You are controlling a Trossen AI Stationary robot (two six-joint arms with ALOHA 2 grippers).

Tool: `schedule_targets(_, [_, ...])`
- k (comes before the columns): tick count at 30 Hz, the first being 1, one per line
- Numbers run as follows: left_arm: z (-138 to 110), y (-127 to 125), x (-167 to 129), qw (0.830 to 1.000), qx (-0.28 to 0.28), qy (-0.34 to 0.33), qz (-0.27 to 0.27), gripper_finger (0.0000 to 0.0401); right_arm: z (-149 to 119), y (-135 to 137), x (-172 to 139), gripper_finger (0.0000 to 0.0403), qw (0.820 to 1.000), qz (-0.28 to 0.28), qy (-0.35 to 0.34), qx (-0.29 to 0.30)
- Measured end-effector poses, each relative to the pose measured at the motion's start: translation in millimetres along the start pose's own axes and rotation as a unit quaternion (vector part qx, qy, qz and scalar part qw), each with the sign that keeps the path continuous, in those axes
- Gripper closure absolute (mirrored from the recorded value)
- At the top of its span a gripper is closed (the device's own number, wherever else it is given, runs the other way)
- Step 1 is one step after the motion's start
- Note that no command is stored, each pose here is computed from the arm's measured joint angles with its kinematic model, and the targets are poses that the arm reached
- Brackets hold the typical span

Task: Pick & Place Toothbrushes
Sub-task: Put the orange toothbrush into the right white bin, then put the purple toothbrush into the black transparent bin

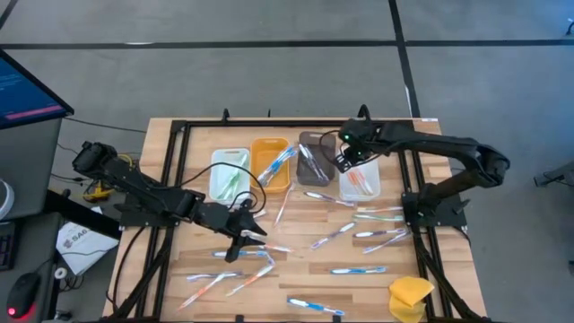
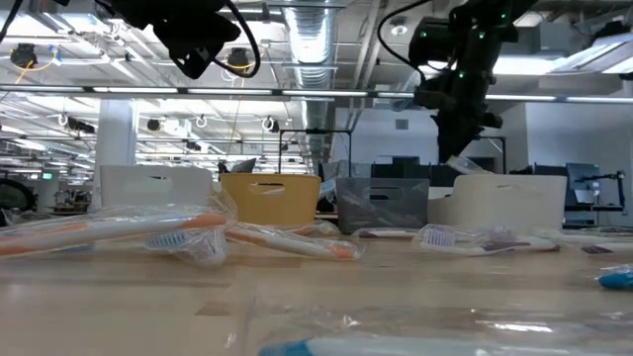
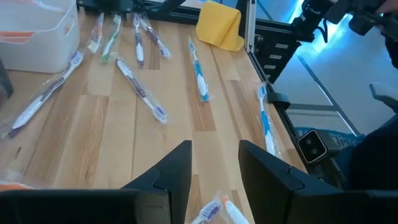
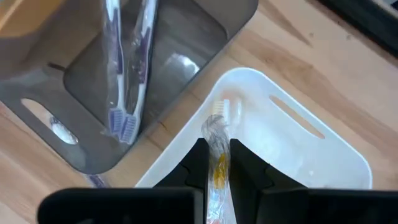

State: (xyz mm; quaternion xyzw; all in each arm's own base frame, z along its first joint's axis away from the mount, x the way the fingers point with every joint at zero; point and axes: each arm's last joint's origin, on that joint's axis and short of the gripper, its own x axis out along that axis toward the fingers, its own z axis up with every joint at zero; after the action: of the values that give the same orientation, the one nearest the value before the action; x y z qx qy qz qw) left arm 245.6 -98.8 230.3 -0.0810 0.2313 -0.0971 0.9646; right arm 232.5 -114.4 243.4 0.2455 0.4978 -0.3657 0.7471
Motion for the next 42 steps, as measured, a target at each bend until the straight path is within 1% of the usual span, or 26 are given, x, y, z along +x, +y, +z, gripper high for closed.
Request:
schedule_targets(10, [0.4,-0.1,0.0,1.0,-0.001,-0.002,-0.001,0.0274,2.0,4.1,29.4,0.0375,0.999,-0.015,0.052,-0.007])
schedule_targets(14, [0.5,-0.2,0.0,1.0,-0.001,-0.003,-0.001,0.0274,4.1,6.2,38.2,0.0372,0.998,-0.019,0.053,-0.005])
schedule_targets(17, [0.6,-0.2,0.0,1.0,-0.001,-0.003,-0.002,0.0274,4.4,5.6,40.1,0.034,0.998,-0.021,0.056,-0.003])
schedule_targets(22, [1.0,-0.4,0.0,1.0,-0.001,-0.005,-0.003,0.0274,3.6,4.9,39.8,0.0272,0.998,-0.023,0.061,-0.002])
schedule_targets(28, [0.9,-0.7,0.0,1.0,-0.001,-0.004,-0.006,0.0274,1.3,4.2,38.9,0.0213,0.997,-0.027,0.071,-0.007])
schedule_targets(31, [0.9,-0.7,0.0,1.0,-0.001,-0.004,-0.006,0.0274,1.0,2.8,29.4,0.0195,0.998,-0.023,0.064,-0.008])
schedule_targets(33, [0.9,-0.7,0.0,1.0,-0.001,-0.004,-0.006,0.0274,3.2,4.0,20.2,0.019,0.998,-0.017,0.054,-0.009])
schedule_targets(37, [1.0,-0.8,0.0,1.0,-0.003,-0.004,-0.006,0.0274,7.3,8.2,-11.3,0.0193,1.0,0.007,0.016,-0.017])
schedule_targets(40, [1.0,-0.9,0.0,1.0,-0.004,-0.004,-0.006,0.0274,3.6,16.8,-36.3,0.0199,0.998,0.045,-0.011,-0.036])
schedule_targets(42, [0.9,-0.9,-0.1,1.0,-0.004,-0.004,-0.007,0.0274,-1.8,24.2,-53.4,0.0204,0.993,0.083,-0.028,-0.075])
